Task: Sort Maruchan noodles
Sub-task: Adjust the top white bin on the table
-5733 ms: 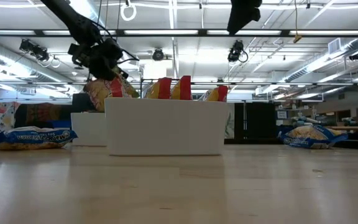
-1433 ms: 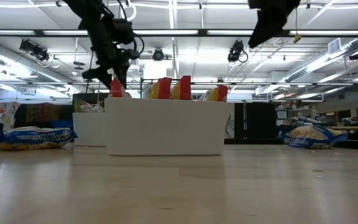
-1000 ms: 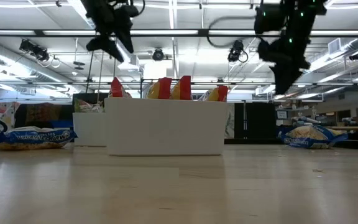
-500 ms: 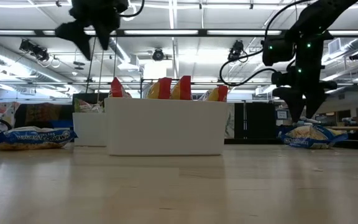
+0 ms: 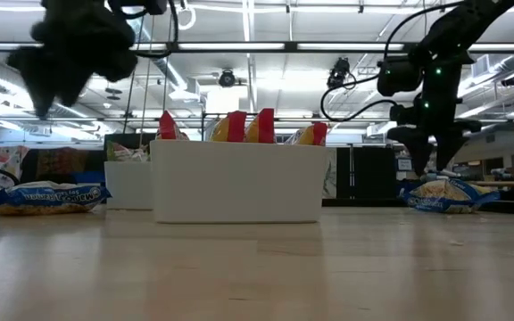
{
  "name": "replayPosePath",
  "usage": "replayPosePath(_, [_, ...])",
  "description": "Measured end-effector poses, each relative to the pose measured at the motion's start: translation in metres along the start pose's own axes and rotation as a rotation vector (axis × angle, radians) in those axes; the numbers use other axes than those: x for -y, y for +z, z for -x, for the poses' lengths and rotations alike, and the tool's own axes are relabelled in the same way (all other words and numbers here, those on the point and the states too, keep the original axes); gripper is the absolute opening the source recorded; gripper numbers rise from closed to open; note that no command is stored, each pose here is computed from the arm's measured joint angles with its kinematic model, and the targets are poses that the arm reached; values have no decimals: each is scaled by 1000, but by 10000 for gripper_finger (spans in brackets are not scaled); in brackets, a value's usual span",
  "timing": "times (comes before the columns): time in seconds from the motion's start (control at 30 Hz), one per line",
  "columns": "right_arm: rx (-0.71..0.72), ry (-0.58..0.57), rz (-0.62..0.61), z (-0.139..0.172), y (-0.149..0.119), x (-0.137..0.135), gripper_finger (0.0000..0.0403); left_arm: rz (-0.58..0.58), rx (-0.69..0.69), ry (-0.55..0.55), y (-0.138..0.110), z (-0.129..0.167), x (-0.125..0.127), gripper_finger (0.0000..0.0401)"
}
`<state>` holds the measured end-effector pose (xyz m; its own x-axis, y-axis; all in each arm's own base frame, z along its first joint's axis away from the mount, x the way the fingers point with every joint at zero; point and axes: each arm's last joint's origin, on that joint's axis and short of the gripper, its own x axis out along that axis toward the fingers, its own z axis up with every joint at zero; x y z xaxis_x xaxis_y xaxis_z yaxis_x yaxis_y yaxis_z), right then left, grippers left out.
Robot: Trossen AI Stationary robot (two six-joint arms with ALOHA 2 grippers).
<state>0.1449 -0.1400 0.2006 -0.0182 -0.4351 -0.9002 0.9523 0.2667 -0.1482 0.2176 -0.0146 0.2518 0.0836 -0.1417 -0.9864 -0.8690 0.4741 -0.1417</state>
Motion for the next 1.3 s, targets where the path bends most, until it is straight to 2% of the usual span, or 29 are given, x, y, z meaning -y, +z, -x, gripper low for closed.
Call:
replayPosePath(0.07, [-12, 36, 1, 1, -1, -2, 270, -38, 127, -59, 8, 0, 8, 254])
replayPosePath(0.17, [-24, 79, -36, 2, -2, -7, 270, -78, 349, -208, 26, 7, 24, 254])
replayPosePath(0.27, [-27, 120, -100, 4, -3, -12, 270, -65, 513, -344, 53, 15, 33, 254])
replayPosePath(0.43, [-9, 199, -137, 8, -4, -24, 270, 109, 621, -464, 114, 7, 31, 254])
replayPosePath(0.57, [-35, 202, -100, 10, -11, -29, 270, 71, 600, -574, 150, -3, 41, 254])
replayPosePath(0.6, [-45, 194, -90, 11, -14, -30, 270, 50, 576, -571, 155, -5, 46, 254])
replayPosePath(0.67, [-59, 174, -82, 12, -17, -30, 270, 22, 541, -524, 164, -10, 56, 254])
replayPosePath(0.73, [-63, 163, -83, 13, -19, -31, 270, 16, 497, -427, 170, -21, 63, 254])
replayPosePath(0.9, [-61, 159, -86, 14, -21, -33, 270, 65, 462, -202, 182, -40, 64, 254])
replayPosePath(1.2, [-53, 159, -71, 14, -20, -33, 270, 164, 490, 138, 181, -34, 29, 254])
replayPosePath(1.3, [-51, 160, -61, 14, -20, -33, 269, 140, 477, 237, 185, -33, 15, 254])
